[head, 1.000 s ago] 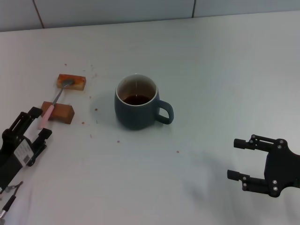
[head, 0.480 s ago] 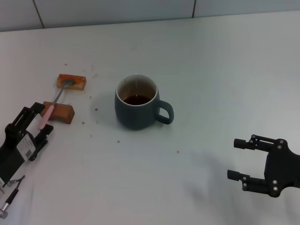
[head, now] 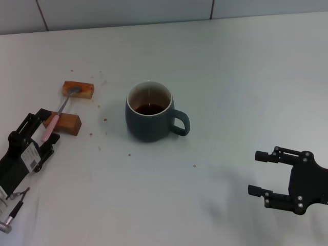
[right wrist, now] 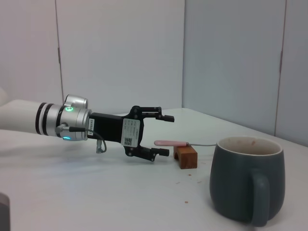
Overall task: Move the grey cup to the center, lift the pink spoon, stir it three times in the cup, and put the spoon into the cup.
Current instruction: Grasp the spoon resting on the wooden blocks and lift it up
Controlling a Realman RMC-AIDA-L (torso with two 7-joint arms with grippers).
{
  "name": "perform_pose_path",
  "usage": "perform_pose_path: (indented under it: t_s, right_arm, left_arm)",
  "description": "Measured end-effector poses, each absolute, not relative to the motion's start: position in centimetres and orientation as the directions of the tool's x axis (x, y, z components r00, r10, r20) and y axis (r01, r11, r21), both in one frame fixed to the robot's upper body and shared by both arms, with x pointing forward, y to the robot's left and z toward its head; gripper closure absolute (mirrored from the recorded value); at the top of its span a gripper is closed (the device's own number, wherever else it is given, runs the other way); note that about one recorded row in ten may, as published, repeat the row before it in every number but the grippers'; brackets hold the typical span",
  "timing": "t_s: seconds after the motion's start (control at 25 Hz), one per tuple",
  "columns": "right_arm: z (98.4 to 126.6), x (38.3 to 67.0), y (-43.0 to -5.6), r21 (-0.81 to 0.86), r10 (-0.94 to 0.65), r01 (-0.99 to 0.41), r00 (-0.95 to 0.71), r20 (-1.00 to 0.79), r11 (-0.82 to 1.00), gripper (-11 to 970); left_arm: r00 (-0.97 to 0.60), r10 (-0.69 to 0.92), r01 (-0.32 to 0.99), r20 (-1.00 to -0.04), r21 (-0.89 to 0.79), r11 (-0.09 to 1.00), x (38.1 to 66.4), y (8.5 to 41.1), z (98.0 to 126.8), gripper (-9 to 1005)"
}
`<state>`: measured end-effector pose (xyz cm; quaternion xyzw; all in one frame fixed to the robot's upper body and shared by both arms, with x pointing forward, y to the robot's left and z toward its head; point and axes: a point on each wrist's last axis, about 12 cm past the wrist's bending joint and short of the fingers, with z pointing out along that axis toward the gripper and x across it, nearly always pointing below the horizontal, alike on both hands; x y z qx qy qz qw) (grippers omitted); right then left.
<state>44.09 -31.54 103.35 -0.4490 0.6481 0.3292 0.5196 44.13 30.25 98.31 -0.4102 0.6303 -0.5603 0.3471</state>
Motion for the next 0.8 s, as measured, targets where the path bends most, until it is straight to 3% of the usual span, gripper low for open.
perform_pose_path:
  t_s: [0.52, 0.8]
  right_arm:
    - [103.4, 44.35, -31.42, -0.041, -0.24, -0.925, -0.056, -0.969, 0.378, 241]
    - [103.42, 44.47, -31.28, -0.04, -0.237, -0.926, -0.054, -0.97, 0.376, 241]
  left_arm:
    - [-0.418, -0.908, -0.138, 0.019, -0.99, 0.043, 44.4, 30.29, 98.24, 246]
    - [-0.413, -0.91, -0.152, 0.023, -0.987, 0.044, 44.42, 30.38, 98.1, 433]
